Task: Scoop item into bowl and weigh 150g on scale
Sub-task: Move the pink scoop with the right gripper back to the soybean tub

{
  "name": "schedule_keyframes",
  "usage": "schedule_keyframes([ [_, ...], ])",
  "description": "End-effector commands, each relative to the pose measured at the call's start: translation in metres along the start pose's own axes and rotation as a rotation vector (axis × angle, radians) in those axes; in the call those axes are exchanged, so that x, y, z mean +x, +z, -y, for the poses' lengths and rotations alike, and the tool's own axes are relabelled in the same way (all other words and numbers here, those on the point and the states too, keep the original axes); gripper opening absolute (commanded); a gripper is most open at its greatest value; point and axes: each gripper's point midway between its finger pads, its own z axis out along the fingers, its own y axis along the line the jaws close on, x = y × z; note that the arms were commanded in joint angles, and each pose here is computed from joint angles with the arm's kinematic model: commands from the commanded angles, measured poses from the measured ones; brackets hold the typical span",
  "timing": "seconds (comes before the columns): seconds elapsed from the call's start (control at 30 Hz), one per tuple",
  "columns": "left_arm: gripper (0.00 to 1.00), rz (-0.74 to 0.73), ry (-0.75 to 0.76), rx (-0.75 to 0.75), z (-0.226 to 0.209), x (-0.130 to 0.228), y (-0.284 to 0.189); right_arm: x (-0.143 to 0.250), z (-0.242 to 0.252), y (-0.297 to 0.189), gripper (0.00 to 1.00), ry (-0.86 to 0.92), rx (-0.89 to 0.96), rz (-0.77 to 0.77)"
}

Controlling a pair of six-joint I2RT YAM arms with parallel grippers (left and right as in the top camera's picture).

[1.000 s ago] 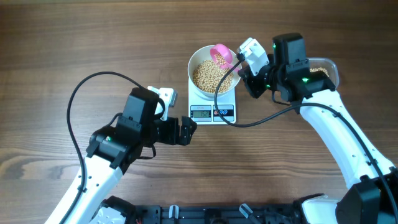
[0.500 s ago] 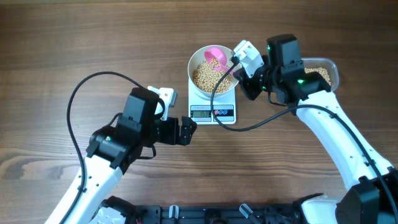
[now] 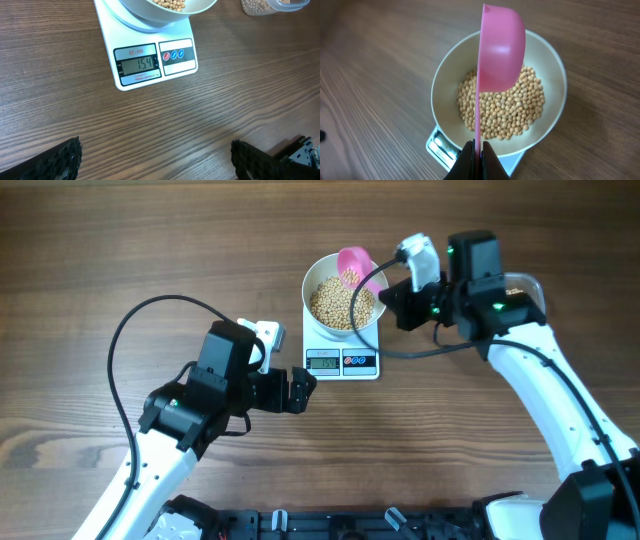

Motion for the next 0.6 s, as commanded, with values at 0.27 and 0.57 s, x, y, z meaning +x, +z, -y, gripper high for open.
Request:
schedule_keyframes([
  [0.27,1.0,0.01,0.019,0.008,0.002,-0.004,-0.002,-0.027,0.07,-0.075,0.04,0.269,-0.021,0.205],
  [0.57,1.0,0.01,0.019,0.008,0.002,-0.004,-0.002,-0.001,0.141,-0.151,0.04,0.287,0.296,0.252],
])
